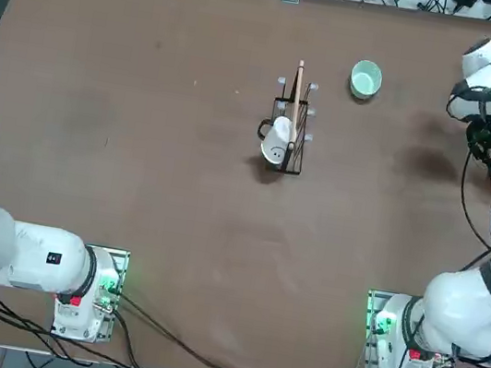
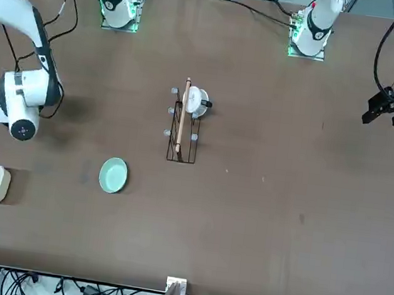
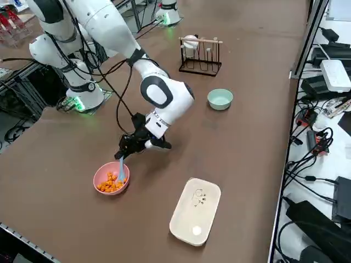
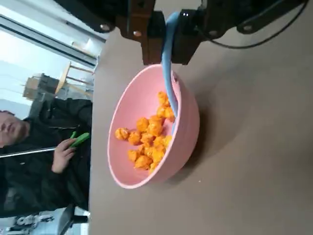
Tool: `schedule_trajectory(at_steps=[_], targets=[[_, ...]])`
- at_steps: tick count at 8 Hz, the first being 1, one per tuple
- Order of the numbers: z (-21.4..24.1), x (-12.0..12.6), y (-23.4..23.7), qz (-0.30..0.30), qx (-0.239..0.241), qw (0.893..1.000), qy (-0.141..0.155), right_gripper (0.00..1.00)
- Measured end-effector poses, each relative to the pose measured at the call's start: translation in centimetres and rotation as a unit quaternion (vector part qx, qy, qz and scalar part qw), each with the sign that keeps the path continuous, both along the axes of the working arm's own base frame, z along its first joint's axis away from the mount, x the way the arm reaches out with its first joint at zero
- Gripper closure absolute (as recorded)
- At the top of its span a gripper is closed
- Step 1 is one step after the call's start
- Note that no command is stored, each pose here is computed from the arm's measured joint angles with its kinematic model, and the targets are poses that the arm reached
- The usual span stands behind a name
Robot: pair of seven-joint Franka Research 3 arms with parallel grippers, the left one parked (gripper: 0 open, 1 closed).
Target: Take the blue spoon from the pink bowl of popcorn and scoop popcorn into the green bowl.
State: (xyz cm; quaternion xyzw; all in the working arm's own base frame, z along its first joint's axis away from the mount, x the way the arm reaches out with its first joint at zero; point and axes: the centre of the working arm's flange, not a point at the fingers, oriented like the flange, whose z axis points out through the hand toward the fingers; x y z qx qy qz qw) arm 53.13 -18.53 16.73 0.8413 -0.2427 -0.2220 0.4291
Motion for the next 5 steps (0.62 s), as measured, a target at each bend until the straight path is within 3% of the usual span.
schedule_trajectory(at_steps=[5], targets=[[-0.9, 0.4, 1.3, 0.003, -0.053, 0.998, 0.025, 0.87]])
